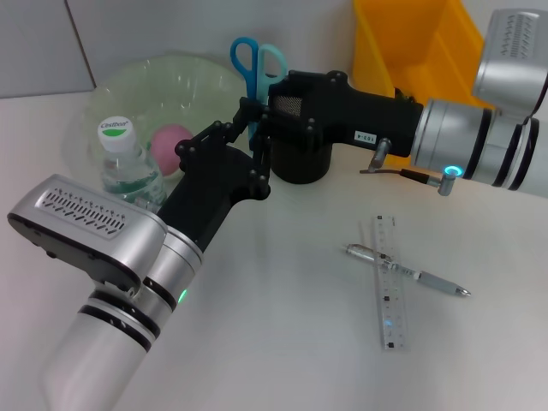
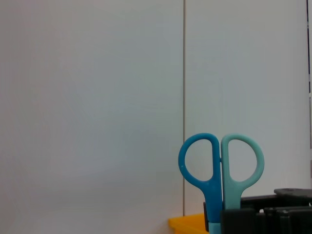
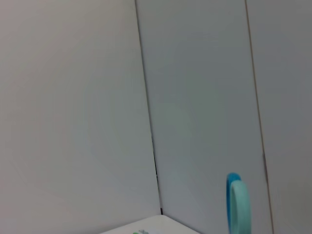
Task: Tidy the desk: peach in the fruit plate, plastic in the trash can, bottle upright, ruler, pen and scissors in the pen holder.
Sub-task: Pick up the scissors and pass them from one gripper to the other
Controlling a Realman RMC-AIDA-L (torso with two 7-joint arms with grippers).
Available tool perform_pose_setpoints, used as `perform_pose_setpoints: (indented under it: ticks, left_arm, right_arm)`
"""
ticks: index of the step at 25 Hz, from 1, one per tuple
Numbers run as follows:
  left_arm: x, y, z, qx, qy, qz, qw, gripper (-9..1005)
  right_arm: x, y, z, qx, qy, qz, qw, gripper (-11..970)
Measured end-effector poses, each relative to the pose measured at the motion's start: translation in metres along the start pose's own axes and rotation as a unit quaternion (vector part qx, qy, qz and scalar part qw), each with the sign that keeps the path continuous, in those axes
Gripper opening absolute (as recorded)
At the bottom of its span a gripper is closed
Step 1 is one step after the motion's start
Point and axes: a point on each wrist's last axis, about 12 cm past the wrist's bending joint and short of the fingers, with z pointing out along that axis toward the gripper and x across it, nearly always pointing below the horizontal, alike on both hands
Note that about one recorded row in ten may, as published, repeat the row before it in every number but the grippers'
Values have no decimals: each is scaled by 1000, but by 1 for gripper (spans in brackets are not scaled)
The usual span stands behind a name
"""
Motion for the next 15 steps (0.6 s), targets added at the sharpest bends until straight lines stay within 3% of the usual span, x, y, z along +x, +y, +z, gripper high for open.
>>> perform_pose_setpoints:
  ticks: [9, 15]
  left_arm:
    - [0, -1, 0, -1, 1, 14, 1000, 268]
    - [0, -1, 0, 0, 1, 16, 1000, 269]
  right_arm:
    - [-1, -1, 0, 6, -7, 3, 1000, 289]
    - [-2, -2, 0, 8, -6, 0, 1000, 261]
